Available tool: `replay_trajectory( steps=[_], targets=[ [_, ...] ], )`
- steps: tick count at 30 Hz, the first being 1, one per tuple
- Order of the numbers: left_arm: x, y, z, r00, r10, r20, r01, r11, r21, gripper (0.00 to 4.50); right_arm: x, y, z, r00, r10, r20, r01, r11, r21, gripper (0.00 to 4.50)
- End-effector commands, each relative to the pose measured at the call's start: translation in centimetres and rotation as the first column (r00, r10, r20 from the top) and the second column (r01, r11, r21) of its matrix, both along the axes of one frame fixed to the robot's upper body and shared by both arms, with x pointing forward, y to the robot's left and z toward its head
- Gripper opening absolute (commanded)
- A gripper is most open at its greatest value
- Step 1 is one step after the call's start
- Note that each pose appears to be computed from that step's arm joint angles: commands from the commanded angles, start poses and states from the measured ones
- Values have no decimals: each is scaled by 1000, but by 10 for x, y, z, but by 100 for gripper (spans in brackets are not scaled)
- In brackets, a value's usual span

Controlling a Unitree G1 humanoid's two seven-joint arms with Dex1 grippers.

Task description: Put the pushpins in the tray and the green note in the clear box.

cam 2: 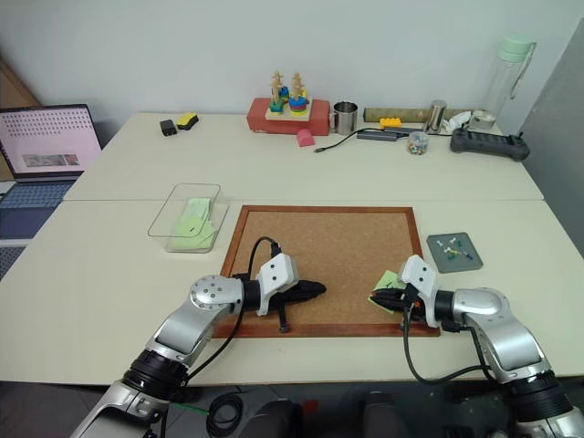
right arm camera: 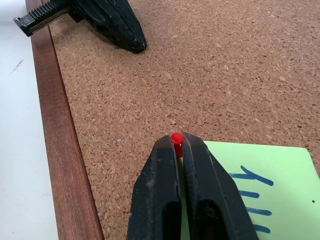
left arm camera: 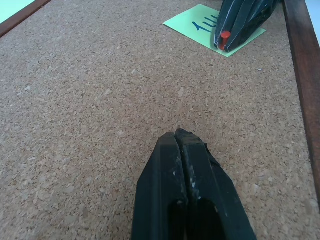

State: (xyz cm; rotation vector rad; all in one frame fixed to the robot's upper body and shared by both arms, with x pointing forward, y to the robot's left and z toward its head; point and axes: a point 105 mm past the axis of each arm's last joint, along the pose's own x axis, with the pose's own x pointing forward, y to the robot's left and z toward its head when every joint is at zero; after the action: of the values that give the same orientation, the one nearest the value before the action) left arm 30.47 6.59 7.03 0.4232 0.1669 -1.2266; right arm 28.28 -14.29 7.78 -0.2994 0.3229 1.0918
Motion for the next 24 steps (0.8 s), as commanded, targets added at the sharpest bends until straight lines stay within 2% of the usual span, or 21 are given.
replay_trajectory(
  steps=[1, 13, 16, 18, 20, 21, 24],
  targets=[
    [-8, 7, -19, 998, -2, -57, 6, 998, 66, 0, 5, 0, 19, 999, -14, 38, 12, 998, 54, 1],
    [1, 5, -16, 995, 52, -81, -50, 998, 30, 0, -5, 23, 73, 972, 117, 203, -130, 990, 54, 1],
    [7, 3, -6, 994, 77, -71, -78, 997, -12, 0, -5, 28, 81, 954, 147, 260, -157, 987, 20, 1],
    [14, 3, 10, 990, 110, -88, -118, 989, -87, 0, -5, 32, 84, 931, 189, 312, -186, 982, -38, 1],
    [16, 4, 24, 985, 119, -127, -138, 978, -156, 38, -6, 34, 83, 906, 233, 354, -210, 972, -102, 0],
    [15, 5, 31, 981, 113, -158, -143, 971, -189, 41, -6, 35, 82, 889, 261, 376, -223, 964, -143, 0],
    [12, 10, 50, 961, 90, -261, -167, 943, -288, 101, -4, 37, 78, 834, 336, 438, -248, 937, -245, 0]
  ],
)
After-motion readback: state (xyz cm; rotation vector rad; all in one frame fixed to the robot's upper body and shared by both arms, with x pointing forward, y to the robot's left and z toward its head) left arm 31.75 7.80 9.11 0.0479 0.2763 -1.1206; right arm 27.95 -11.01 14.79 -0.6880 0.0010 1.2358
